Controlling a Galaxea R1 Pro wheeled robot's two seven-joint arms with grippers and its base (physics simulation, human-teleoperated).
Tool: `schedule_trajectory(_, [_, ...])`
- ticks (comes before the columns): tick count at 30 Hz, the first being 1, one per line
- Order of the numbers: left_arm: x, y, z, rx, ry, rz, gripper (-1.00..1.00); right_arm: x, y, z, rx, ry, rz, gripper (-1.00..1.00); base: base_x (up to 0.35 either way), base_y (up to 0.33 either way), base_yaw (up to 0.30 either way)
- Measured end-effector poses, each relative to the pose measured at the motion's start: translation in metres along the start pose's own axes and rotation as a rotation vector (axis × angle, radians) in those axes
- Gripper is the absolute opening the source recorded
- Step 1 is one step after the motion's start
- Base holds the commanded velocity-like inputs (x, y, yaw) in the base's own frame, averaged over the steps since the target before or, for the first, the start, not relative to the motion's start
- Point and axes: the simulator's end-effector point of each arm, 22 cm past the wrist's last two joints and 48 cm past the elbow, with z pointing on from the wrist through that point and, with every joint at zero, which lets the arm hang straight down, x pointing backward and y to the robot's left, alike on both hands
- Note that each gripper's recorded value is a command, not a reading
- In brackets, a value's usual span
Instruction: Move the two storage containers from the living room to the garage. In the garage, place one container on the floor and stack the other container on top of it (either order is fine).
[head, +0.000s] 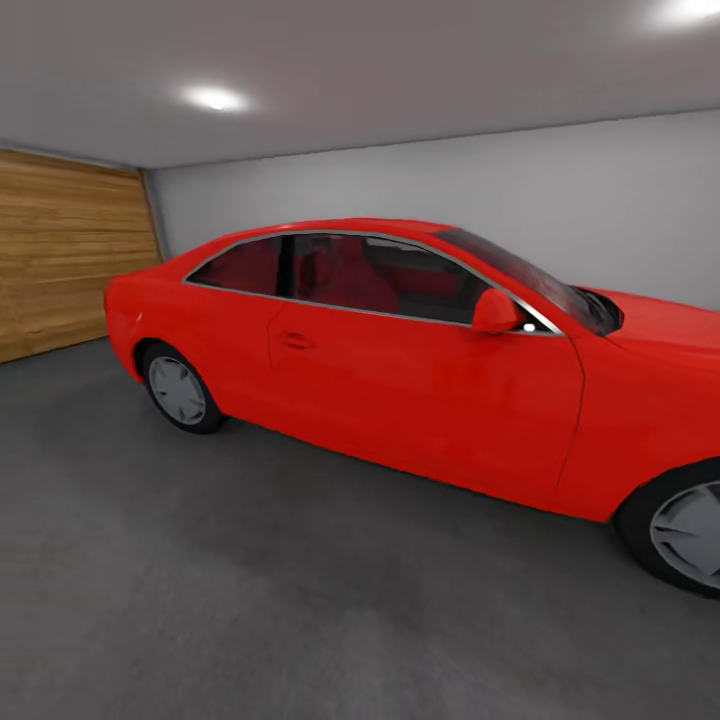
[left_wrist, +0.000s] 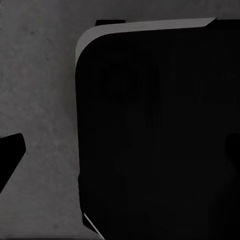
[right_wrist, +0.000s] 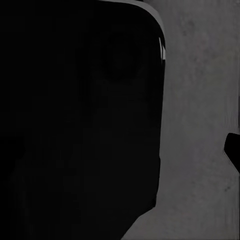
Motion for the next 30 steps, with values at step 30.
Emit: schedule_trajectory(30, [-0.0002,0.0000,0.0000,0.000,0.000,0.000,1.00,0.0006,-0.0042,0.0000,0.005,0.003,0.011,1.00,0.000,0.000,0.298])
